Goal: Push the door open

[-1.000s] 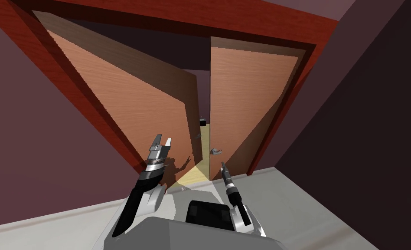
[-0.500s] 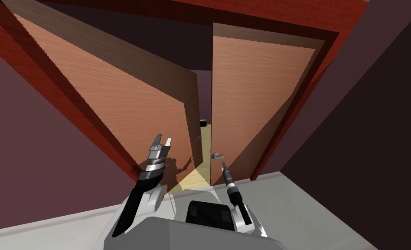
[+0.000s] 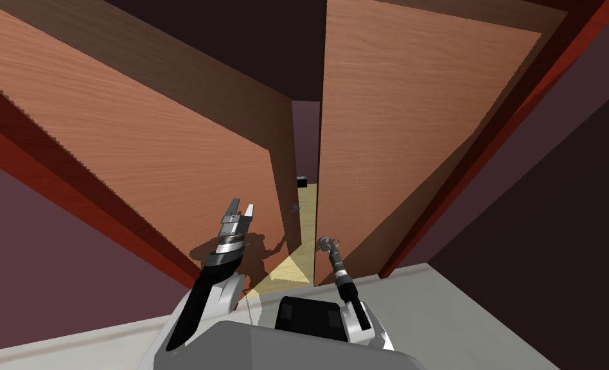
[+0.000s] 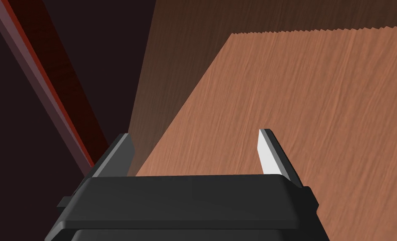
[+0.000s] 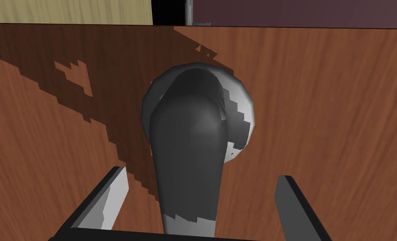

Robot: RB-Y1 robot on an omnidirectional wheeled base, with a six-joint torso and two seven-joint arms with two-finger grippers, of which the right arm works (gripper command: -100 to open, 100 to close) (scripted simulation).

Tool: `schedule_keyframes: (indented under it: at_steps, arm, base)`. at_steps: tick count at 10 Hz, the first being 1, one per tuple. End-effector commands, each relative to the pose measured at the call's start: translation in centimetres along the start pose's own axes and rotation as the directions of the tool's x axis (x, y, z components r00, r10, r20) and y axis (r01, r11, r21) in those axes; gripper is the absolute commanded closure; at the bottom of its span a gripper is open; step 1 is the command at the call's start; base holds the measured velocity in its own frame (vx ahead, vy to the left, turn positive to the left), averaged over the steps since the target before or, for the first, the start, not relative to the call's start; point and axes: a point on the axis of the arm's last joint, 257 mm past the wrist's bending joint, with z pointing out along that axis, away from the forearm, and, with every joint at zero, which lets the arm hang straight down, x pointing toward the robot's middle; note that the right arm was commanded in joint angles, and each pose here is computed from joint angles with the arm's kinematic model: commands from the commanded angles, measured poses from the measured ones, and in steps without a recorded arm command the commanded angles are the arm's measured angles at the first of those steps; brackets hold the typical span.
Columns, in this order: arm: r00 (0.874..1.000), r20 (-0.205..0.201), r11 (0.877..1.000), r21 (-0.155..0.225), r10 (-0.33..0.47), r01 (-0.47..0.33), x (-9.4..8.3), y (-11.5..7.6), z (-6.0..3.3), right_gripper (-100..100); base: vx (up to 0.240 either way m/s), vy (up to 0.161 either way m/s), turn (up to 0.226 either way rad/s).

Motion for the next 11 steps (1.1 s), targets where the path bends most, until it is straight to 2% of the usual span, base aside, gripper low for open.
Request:
schedule_keyframes:
  at_steps: [1,2,7,9,11]
  arm:
    - [1.0,0.0,1.0,0.0,0.0,0.0,0.0,0.0,0.0,-100]
    - [1.0,0.0,1.0,0.0,0.0,0.0,0.0,0.0,0.0,100]
    - [1.0,0.0,1.0,0.0,0.0,0.0,0.0,0.0,0.0,100]
    - [0.998,0.065,1.0,-0.011,-0.024,0.024,-3.2,0.4,0.5,100]
    - [0.995,0.097,0.999,-0.015,-0.033,0.035,-4.7,0.6,0.6,100]
  base:
    - [0.077,0.018,0.002]
    - [-0.009,-0.003,-0.002]
    - [-0.008,-0.004,0.004]
    - [0.025,-0.021,0.195]
    - [0.039,-0.023,0.092]
